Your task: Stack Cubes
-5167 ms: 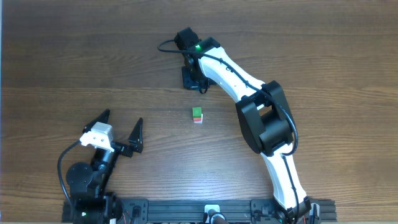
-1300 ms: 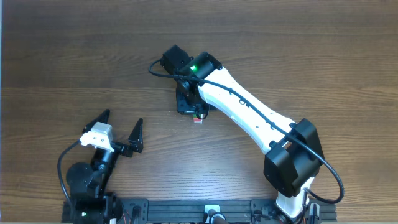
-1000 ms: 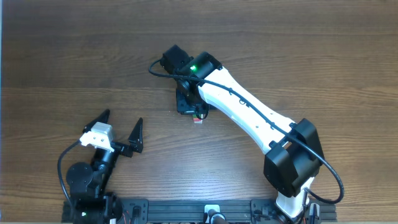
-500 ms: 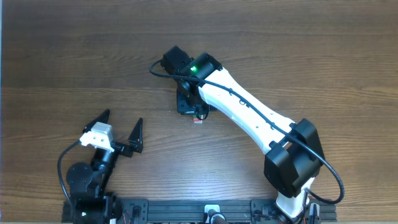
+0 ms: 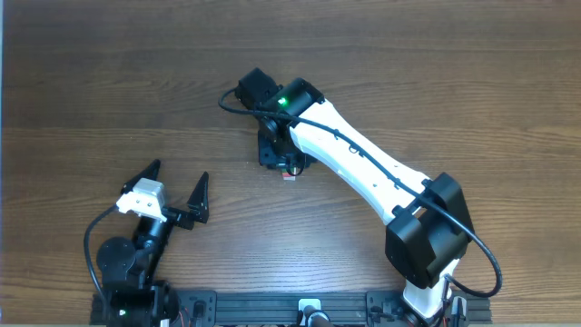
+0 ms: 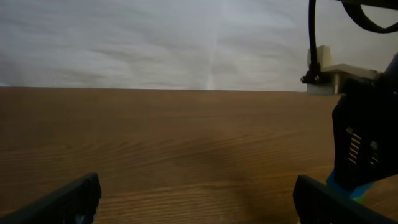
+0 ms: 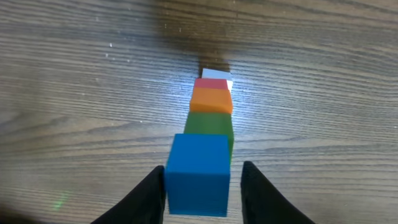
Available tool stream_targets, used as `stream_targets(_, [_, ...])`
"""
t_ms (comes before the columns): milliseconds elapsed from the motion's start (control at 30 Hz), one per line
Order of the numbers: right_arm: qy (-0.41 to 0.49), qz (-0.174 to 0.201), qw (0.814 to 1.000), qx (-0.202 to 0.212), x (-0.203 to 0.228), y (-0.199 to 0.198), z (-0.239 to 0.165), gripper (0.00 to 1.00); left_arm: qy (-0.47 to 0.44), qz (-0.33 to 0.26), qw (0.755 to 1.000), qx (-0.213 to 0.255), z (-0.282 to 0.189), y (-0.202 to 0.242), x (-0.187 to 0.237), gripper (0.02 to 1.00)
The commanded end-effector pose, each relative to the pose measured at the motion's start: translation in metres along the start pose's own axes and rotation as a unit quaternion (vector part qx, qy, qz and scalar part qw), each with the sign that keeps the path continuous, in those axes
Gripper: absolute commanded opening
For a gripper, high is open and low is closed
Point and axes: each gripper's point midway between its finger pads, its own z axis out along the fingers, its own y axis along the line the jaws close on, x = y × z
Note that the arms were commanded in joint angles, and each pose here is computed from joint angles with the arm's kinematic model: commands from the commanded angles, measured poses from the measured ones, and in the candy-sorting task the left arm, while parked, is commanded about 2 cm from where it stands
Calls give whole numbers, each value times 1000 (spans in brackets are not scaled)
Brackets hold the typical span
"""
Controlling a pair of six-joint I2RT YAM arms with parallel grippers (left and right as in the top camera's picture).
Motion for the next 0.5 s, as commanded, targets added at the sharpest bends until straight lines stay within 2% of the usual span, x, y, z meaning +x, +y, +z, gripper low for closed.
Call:
stream_targets(33, [-8,-3,1000,-10,4,2,-9,441,-1,8,1000,3,0,0,1,998])
stream_targets(67, [-8,-2,1000,-10,3,2,-9,498,-1,8,1000,3,0,0,1,998])
stream_targets(167, [-16,-3,1000,-11,0,3,-9,759,-1,8,1000,3,0,0,1,998])
stream_targets(233, [-27,-14,999,-18,-6,6,-10,855,-1,8,1000,3,0,0,1,998])
stream_targets(300, [-38,-18,999,-26,-11,10,-10,993,-1,8,1000,3,0,0,1,998])
stream_targets(500, [-79,-27,996,-30,-36,7,-13,991,-1,8,1000,3,0,0,1,998])
